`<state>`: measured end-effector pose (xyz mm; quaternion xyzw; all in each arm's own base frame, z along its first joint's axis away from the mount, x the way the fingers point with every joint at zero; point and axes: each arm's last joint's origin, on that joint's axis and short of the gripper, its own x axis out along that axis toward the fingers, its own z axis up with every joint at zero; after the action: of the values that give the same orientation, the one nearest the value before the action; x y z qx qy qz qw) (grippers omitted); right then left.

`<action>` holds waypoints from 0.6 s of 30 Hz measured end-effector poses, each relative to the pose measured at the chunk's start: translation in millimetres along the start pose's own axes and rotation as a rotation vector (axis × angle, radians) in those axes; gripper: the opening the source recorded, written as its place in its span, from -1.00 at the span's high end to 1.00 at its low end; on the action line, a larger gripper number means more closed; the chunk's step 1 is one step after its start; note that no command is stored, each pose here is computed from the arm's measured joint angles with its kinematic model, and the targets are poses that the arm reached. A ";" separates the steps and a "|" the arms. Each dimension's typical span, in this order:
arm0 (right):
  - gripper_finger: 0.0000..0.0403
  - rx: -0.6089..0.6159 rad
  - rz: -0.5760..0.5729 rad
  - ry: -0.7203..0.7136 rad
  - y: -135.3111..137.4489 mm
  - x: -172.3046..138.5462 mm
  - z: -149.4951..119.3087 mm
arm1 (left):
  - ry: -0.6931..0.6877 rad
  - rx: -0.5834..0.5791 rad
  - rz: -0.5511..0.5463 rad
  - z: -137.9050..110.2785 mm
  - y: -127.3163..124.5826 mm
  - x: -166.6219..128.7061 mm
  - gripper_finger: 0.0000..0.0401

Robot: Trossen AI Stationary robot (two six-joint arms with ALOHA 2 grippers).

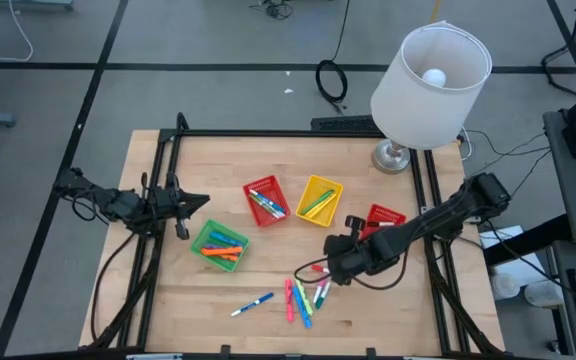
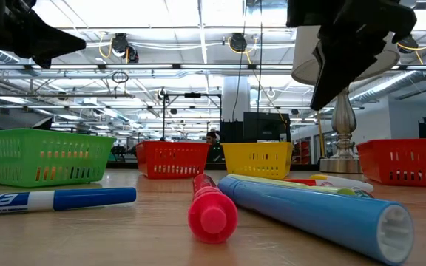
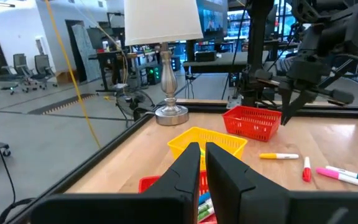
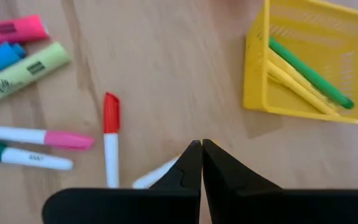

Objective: Pick & Place Markers
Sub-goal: Put the yellow marker into the right red bin

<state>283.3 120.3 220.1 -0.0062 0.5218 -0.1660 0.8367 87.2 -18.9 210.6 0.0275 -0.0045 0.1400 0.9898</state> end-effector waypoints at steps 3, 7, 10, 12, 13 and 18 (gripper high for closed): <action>1.00 0.020 -0.005 0.009 0.9 2.1 -0.8 | 0.000 0.013 0.001 0.0 0.0 0.0 0.82; 0.90 0.068 -0.010 0.036 2.4 7.8 -4.2 | -0.001 -0.027 -0.001 0.1 0.0 0.0 0.82; 0.73 0.146 0.023 0.087 1.7 13.4 -10.7 | -0.002 -0.052 -0.029 0.1 -0.8 0.0 0.82; 0.58 0.181 0.008 0.113 0.1 18.6 -17.2 | -0.003 -0.053 -0.050 0.2 -1.5 0.0 0.82; 0.50 0.192 0.000 0.121 -0.6 21.0 -20.0 | -0.003 -0.052 -0.056 0.2 -1.6 0.0 0.82; 0.18 0.290 -0.023 0.132 -9.1 38.7 -30.5 | -0.004 -0.048 -0.060 0.2 -1.7 -0.1 0.82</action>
<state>269.6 105.7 174.1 0.1196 0.5461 -0.2493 0.7907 87.6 -20.6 210.8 0.0041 -0.0088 0.1101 0.9939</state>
